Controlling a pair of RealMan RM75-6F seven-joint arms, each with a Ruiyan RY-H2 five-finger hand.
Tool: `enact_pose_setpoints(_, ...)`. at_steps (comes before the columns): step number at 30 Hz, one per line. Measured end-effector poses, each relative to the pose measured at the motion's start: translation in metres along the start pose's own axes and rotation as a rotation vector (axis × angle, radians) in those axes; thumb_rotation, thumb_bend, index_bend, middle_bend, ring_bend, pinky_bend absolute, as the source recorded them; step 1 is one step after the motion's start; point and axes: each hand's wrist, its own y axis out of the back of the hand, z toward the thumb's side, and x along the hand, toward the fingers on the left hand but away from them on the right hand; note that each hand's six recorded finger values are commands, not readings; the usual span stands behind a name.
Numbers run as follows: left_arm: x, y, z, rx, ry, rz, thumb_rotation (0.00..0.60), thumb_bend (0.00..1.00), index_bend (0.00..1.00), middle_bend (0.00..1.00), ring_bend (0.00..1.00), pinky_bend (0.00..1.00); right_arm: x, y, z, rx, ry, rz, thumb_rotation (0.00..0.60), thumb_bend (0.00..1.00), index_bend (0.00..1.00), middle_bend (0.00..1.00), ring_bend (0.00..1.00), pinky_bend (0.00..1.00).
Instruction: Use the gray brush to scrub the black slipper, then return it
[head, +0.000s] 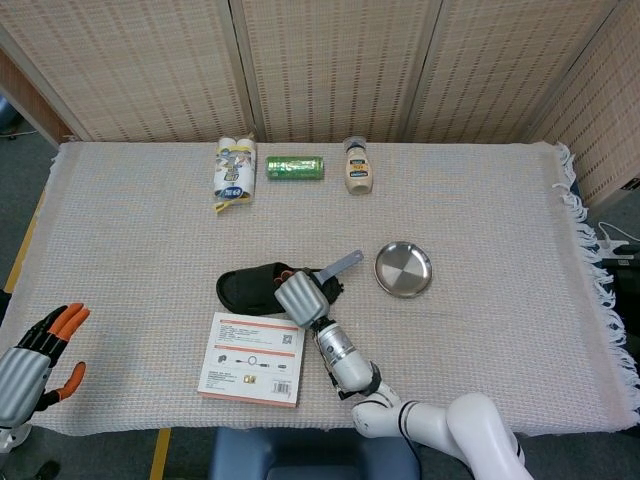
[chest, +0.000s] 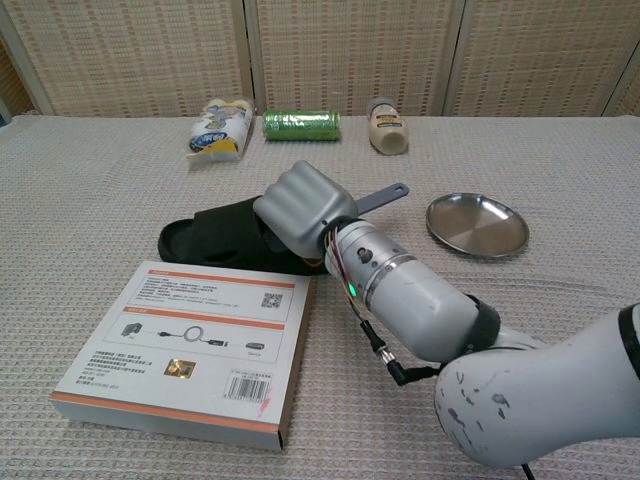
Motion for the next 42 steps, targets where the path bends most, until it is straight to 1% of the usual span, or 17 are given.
enact_pose_setpoints(4,-0.001,0.001,0.0,-0.001,-0.002,0.004,0.6,0.51,0.0,0.0,0.0,0.17,-0.002,-0.002,-0.004,0.029,-0.012,-0.008,0.6,0.37,0.91,0.68,0.62,0.77)
enact_pose_setpoints(9,-0.002,0.002,0.0,-0.001,-0.003,0.005,0.6,0.5,0.0,0.0,0.0,0.17,0.001,-0.004,-0.028,0.053,-0.051,-0.016,0.6,0.37,0.89,0.68,0.62,0.77)
enact_pose_setpoints(13,-0.002,0.0,0.002,0.003,-0.008,0.002,0.6,0.5,0.0,0.0,0.0,0.17,0.005,0.004,-0.05,0.03,-0.083,-0.043,0.6,0.37,0.89,0.68,0.62,0.77)
enact_pose_setpoints(16,-0.001,-0.001,0.005,0.009,-0.015,0.0,0.6,0.5,0.0,0.0,0.0,0.17,0.01,0.015,-0.069,-0.015,-0.11,-0.082,0.6,0.37,0.89,0.68,0.62,0.77)
enact_pose_setpoints(19,-0.001,-0.003,0.008,0.01,-0.025,-0.004,0.6,0.5,0.0,0.0,0.0,0.17,0.018,0.02,-0.095,-0.043,-0.146,-0.115,0.6,0.37,0.88,0.68,0.62,0.77)
enact_pose_setpoints(22,-0.001,-0.003,0.009,0.011,-0.029,-0.005,0.6,0.5,0.0,0.0,0.0,0.17,0.032,0.011,-0.126,-0.009,-0.186,-0.11,0.6,0.37,0.88,0.68,0.62,0.77)
enact_pose_setpoints(23,-0.001,-0.004,0.009,0.012,-0.031,-0.008,0.6,0.5,0.0,0.0,0.0,0.17,0.039,0.004,-0.139,0.002,-0.204,-0.097,0.6,0.37,0.88,0.68,0.62,0.77)
enact_pose_setpoints(25,-0.002,-0.005,0.01,0.013,-0.034,-0.011,0.6,0.5,0.0,0.0,0.0,0.17,0.052,-0.009,-0.156,0.001,-0.231,-0.066,0.6,0.37,0.88,0.68,0.62,0.77)
enact_pose_setpoints(26,-0.002,-0.005,0.011,0.015,-0.036,-0.011,0.6,0.5,0.0,0.0,0.0,0.17,0.059,-0.019,-0.164,-0.011,-0.246,-0.039,0.6,0.37,0.87,0.68,0.62,0.77)
enact_pose_setpoints(29,-0.001,-0.005,0.013,0.019,-0.044,-0.007,0.6,0.51,0.0,0.0,0.0,0.17,0.073,-0.038,-0.176,-0.023,-0.268,0.02,0.6,0.37,0.87,0.68,0.62,0.77)
enact_pose_setpoints(33,0.0,-0.008,0.016,0.027,-0.052,-0.014,0.6,0.51,0.0,0.0,0.0,0.17,0.082,-0.054,-0.185,-0.032,-0.28,0.054,0.6,0.37,0.86,0.68,0.62,0.76)
enact_pose_setpoints(38,0.002,-0.009,0.019,0.026,-0.073,-0.006,0.6,0.51,0.0,0.0,0.0,0.17,0.086,-0.081,-0.191,-0.017,-0.291,0.124,0.6,0.37,0.83,0.68,0.62,0.75)
enact_pose_setpoints(41,0.003,-0.01,0.019,0.028,-0.074,-0.008,0.6,0.51,0.0,0.0,0.0,0.17,0.086,-0.091,-0.187,-0.017,-0.285,0.144,0.6,0.37,0.78,0.68,0.61,0.74)
enact_pose_setpoints(42,0.004,-0.011,0.018,0.028,-0.072,-0.01,0.6,0.51,0.0,0.0,0.0,0.17,0.086,-0.094,-0.186,-0.016,-0.282,0.15,0.6,0.37,0.75,0.68,0.6,0.73)
